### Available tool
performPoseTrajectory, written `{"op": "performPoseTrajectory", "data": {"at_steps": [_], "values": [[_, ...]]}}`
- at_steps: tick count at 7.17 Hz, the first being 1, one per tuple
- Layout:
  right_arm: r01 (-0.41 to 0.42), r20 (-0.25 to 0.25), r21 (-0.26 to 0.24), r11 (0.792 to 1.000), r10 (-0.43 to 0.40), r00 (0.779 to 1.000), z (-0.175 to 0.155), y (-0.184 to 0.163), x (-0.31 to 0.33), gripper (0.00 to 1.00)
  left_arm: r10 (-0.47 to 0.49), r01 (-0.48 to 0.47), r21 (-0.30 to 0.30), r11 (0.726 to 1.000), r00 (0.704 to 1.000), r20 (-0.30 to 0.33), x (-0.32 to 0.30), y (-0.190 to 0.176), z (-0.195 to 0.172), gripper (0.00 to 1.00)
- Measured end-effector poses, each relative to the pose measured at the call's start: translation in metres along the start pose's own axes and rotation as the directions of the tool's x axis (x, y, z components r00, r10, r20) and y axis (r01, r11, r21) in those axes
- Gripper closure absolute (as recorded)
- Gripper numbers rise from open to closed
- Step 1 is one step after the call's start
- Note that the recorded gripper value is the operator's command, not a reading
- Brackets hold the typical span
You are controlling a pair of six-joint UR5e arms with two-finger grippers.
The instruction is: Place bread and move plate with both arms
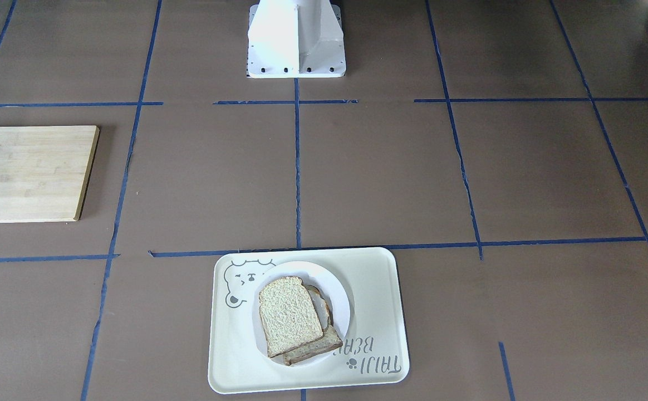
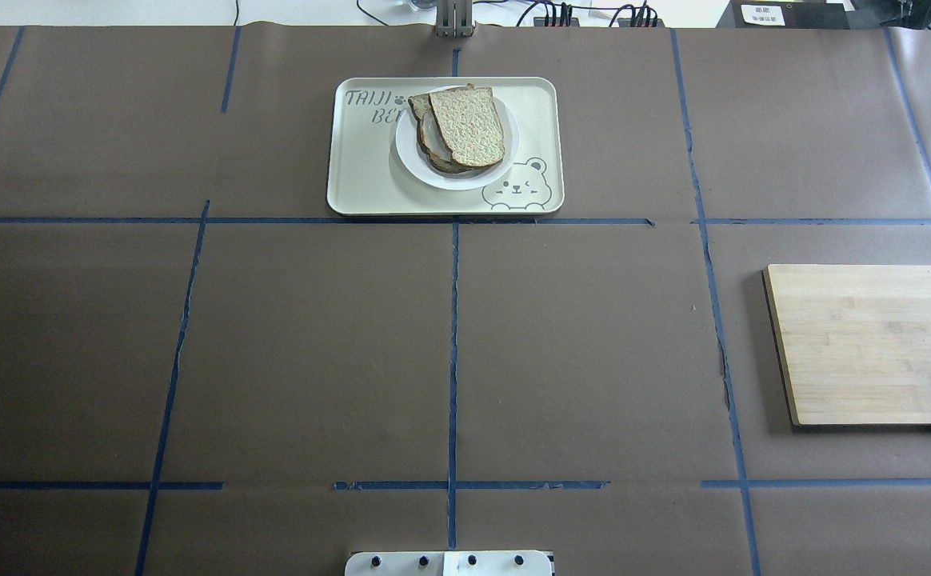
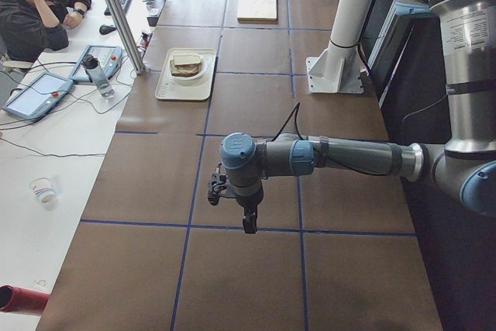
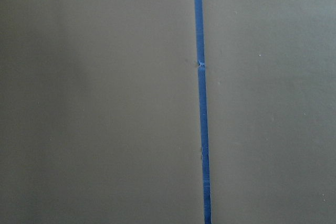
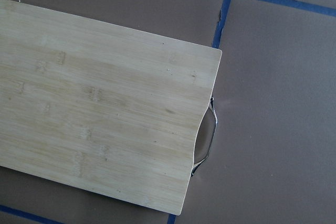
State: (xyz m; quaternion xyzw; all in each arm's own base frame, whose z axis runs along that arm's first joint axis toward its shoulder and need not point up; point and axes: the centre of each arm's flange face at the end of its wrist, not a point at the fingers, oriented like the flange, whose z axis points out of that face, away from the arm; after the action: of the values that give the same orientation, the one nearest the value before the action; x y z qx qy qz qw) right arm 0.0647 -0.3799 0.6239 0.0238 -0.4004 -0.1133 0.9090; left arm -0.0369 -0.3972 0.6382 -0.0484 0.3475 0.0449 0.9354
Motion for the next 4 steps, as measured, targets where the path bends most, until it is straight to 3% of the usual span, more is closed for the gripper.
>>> {"op": "performPoseTrajectory", "data": {"at_steps": [4], "values": [[-0.003,0.001,-0.003,1.000,0.003,1.000,0.0011,0.0004,0.0012,0.00,0.023,-0.023,0.017,1.000,1.000,0.008,0.0063,-0.0047,-0.0066,0.00]]}}
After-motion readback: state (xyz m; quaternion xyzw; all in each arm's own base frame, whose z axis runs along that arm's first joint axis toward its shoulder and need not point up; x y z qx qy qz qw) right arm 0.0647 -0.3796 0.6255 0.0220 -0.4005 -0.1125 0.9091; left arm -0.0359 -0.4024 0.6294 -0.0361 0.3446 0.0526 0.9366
